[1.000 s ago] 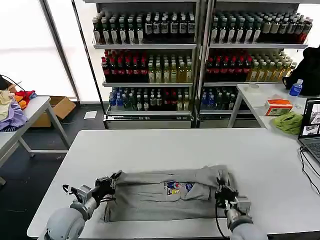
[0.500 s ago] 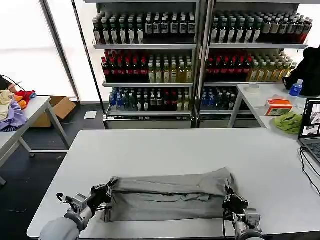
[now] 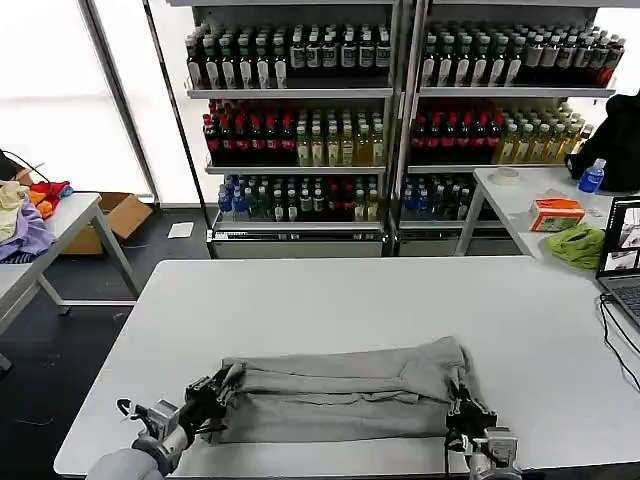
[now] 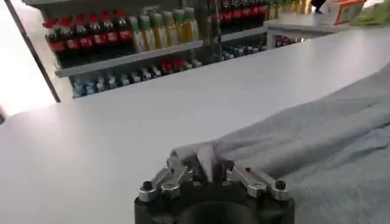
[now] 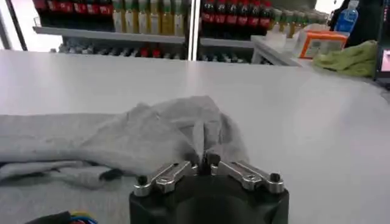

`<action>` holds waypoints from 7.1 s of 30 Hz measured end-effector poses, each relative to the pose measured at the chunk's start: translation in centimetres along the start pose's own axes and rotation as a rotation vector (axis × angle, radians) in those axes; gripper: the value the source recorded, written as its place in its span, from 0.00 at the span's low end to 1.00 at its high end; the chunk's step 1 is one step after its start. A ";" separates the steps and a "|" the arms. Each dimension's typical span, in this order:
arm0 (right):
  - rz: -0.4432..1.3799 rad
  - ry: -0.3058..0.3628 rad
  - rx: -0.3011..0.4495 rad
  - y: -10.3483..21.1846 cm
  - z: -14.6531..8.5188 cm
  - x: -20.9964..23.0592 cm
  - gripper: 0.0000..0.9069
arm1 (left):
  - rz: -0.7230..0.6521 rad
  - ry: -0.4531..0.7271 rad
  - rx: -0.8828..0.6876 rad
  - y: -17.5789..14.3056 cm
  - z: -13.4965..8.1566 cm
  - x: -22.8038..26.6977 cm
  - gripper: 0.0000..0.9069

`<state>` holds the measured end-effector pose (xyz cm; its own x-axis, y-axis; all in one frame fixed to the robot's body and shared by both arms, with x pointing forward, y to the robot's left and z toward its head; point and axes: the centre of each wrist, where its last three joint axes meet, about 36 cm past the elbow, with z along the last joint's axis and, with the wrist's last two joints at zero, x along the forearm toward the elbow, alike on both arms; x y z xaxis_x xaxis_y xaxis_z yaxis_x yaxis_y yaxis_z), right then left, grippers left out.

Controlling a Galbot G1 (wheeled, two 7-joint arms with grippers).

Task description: Fold and organize the clothes.

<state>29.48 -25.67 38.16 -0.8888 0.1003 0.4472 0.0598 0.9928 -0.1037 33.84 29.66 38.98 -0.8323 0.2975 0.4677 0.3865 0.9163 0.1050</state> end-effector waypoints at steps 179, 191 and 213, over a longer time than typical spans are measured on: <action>0.030 -0.173 -0.130 0.0 -6.0 3.6 1.00 | 0.113 -0.244 0.400 -3.8 -6.5 2.3 1.00; 0.007 -0.171 -0.127 -0.3 -6.5 1.7 1.00 | -0.090 -0.165 0.381 0.9 -4.1 4.2 1.00; 0.012 -0.170 -0.134 -0.6 -6.4 1.8 1.00 | -0.142 -0.045 0.359 1.8 0.5 3.1 1.00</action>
<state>30.75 -25.65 44.72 -0.9507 0.1108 0.2895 0.1205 0.9926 0.0158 31.73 32.42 40.15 -0.8871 0.1646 0.4312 0.1088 0.9825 -0.1512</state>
